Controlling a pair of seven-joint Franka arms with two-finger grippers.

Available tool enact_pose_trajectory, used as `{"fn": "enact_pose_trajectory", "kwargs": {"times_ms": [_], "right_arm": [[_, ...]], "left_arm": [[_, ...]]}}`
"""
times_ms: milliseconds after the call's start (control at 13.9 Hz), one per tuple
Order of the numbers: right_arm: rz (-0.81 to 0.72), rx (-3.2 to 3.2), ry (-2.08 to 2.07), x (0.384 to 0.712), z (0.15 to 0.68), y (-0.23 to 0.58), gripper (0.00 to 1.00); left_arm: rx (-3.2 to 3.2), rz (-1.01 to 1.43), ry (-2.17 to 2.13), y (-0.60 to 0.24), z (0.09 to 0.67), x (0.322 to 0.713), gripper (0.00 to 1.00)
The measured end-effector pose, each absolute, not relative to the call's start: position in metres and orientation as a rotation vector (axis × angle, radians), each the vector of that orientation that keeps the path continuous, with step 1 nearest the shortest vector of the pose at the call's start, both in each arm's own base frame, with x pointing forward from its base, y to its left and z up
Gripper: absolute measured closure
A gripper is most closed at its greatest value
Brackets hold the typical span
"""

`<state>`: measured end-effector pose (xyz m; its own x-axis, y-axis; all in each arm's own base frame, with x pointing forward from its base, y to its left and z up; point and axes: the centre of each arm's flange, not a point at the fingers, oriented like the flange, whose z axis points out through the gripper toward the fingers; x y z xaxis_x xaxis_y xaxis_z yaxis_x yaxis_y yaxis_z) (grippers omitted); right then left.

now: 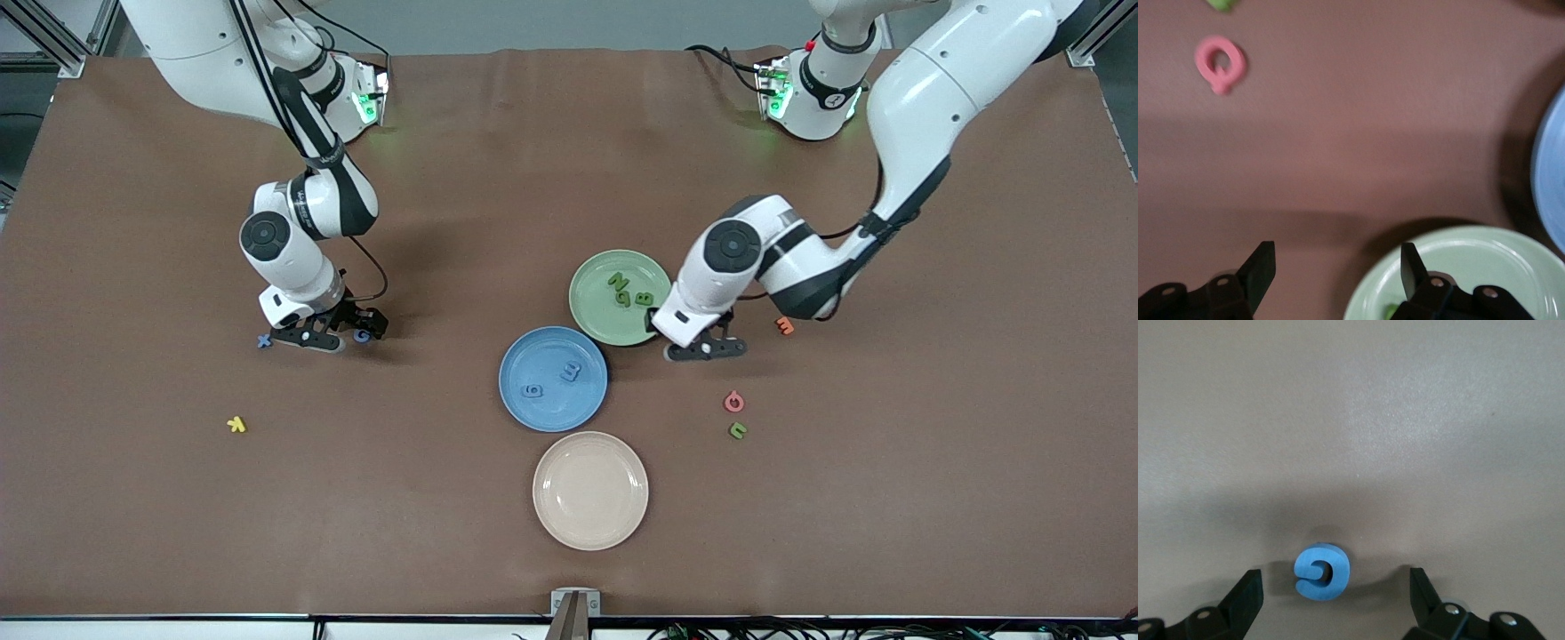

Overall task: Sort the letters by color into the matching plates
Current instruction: 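Grasp green U with the left gripper while the right gripper lifts G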

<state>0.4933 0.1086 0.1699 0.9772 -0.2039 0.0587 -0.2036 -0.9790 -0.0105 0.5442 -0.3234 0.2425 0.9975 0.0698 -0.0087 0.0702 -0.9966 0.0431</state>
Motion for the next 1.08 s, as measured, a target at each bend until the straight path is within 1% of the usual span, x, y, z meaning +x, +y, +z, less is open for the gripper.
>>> {"fn": "enact_pose_trajectory", "kwargs": {"times_ms": [72,216,287,359,431,503,575,647,790,862,934,1006,1078], "right_arm": [[-0.088,-3.121,0.322,0.492,0.168,0.108,0.04],[-0.084,-3.122,0.323,0.491,0.167,0.108,0.17],[-0.085,-3.122,0.323,0.491,0.167,0.108,0.18],[-0.090,-3.120,0.321,0.492,0.168,0.109,0.25],[-0.091,-3.120,0.321,0.492,0.169,0.109,0.30],[-0.091,-3.120,0.321,0.492,0.169,0.109,0.30],[-0.091,-3.120,0.324,0.492,0.170,0.108,0.36],[-0.091,-3.120,0.324,0.492,0.170,0.108,0.36],[-0.088,-3.122,0.330,0.493,0.171,0.105,0.45],[-0.088,-3.122,0.330,0.493,0.171,0.105,0.45],[-0.086,-3.124,0.335,0.493,0.171,0.103,0.48],[-0.080,-3.126,0.345,0.493,0.172,0.099,0.59],[-0.083,-3.124,0.345,0.494,0.174,0.100,0.62]], "left_arm": [[3.093,0.015,0.112,-0.315,0.248,0.556,0.16],[3.104,0.064,0.106,-0.296,0.252,0.580,0.16],[3.111,0.083,0.097,-0.287,0.253,0.590,0.16],[3.119,0.097,0.095,-0.278,0.253,0.599,0.16],[3.126,0.109,0.094,-0.270,0.252,0.606,0.16],[3.132,0.114,0.092,-0.262,0.250,0.613,0.16],[3.138,0.115,0.093,-0.254,0.246,0.618,0.16],[3.143,0.112,0.094,-0.246,0.242,0.624,0.16],[3.145,0.106,0.094,-0.237,0.235,0.632,0.16],[3.146,0.107,0.090,-0.233,0.233,0.636,0.16],[3.147,0.109,0.093,-0.230,0.230,0.640,0.16],[3.150,0.108,0.095,-0.227,0.227,0.643,0.16],[3.153,0.106,0.097,-0.227,0.223,0.645,0.16]]}}
